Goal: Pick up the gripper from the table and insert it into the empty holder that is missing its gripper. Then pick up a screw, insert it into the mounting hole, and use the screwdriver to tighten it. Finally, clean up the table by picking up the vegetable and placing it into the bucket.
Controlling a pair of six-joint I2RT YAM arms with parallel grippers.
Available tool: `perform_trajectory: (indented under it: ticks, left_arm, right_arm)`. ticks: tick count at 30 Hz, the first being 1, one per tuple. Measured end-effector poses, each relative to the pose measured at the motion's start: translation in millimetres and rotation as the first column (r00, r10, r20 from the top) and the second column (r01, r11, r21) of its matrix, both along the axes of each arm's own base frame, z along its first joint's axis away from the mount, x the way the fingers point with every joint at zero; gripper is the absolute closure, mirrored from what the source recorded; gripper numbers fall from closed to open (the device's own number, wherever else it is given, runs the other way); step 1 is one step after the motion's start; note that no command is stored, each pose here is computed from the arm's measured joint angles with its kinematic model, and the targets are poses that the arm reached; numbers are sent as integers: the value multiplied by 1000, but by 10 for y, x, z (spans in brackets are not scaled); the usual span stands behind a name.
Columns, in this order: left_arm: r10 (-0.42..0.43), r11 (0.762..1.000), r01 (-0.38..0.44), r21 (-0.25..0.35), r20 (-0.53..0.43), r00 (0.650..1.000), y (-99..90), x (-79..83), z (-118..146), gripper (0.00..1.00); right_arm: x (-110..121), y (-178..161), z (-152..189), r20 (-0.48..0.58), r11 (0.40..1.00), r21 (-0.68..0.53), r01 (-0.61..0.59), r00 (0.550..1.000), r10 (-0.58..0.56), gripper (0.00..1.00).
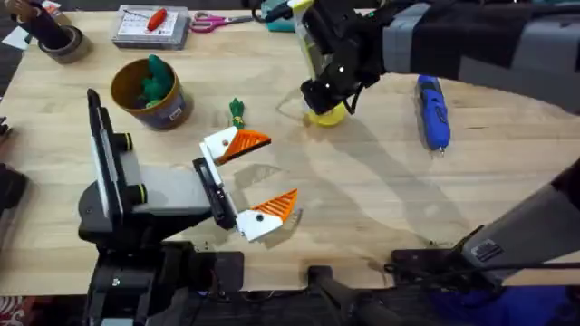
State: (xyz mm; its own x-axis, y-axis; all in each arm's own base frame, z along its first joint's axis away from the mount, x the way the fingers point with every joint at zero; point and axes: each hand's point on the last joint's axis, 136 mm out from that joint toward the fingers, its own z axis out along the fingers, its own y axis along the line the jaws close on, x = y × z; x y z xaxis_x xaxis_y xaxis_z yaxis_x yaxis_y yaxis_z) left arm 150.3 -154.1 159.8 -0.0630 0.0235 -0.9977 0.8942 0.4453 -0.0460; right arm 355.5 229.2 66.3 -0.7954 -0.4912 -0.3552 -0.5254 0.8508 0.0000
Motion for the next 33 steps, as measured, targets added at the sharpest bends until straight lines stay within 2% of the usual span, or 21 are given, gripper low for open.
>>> perform_trajectory:
  ticks: [5, 9, 20, 26, 33]
  left_arm:
    - [0, 1000, 0, 0, 0, 1000, 0, 0, 0, 15]
    - [0, 1000, 0, 0, 0, 1000, 0, 0, 0, 16]
    - [0, 1000, 0, 0, 0, 1000, 0, 0, 0, 15]
    - [0, 1000, 0, 0, -1, 1000, 0, 0, -1, 15]
    - [0, 1000, 0, 0, 0, 1000, 0, 0, 0, 15]
  right_arm:
    - [-3, -3, 170, 4, 1000, 2, 0, 1000, 0, 995]
    - [-20, -16, 476, 22, 1000, 13, 0, 1000, 0, 995]
    - [-209, -144, 1656, 109, 998, 42, -43, 993, 38, 995]
    - [-365, -245, 1932, 88, 998, 22, -54, 995, 52, 995]
    - [-350, -234, 2213, 139, 997, 52, -58, 989, 50, 995]
